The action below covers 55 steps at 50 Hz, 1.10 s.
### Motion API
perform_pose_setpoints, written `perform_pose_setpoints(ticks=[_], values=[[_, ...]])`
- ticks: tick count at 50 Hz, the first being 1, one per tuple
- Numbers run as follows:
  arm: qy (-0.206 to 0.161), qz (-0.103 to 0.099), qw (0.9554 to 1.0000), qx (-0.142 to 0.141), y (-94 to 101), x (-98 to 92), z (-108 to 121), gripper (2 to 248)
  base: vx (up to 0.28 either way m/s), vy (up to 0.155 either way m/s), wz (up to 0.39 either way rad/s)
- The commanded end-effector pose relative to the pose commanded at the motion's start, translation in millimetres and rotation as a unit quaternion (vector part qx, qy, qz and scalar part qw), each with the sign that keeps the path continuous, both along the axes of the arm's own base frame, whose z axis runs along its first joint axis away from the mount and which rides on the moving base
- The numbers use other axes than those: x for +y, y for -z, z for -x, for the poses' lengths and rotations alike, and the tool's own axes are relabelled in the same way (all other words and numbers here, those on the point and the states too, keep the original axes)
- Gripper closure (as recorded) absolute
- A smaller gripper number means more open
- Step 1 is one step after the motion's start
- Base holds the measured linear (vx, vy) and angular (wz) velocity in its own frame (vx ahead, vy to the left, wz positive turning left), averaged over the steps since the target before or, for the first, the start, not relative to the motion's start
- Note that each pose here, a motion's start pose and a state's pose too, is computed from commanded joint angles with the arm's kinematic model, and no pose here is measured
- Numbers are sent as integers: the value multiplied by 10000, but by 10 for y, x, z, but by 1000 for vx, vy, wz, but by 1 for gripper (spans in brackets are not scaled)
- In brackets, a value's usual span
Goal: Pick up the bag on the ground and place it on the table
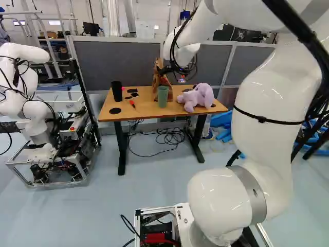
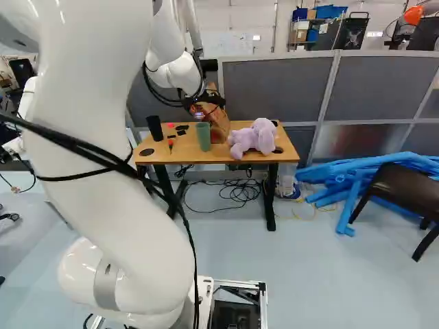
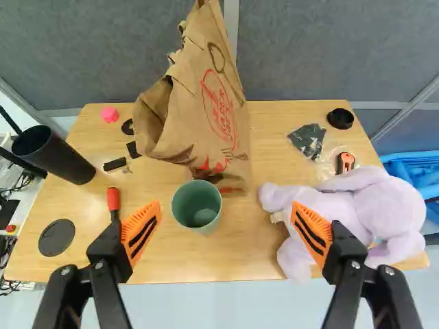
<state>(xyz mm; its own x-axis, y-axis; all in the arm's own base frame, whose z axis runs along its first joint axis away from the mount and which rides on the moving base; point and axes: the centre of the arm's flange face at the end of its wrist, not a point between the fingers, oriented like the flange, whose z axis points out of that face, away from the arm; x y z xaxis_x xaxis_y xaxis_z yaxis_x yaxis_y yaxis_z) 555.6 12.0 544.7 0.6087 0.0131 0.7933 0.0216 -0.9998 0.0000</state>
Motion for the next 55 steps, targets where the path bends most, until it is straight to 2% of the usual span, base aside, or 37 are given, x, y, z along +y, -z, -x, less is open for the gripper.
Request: perform_pose_setpoints(ticks=[30, 55], values=[[44, -11, 9978, -656, 730, -62, 1029, 3, 0, 0, 0], [71, -15, 9942, -1071, 1197, -93, 1781, 3, 0, 0, 0]])
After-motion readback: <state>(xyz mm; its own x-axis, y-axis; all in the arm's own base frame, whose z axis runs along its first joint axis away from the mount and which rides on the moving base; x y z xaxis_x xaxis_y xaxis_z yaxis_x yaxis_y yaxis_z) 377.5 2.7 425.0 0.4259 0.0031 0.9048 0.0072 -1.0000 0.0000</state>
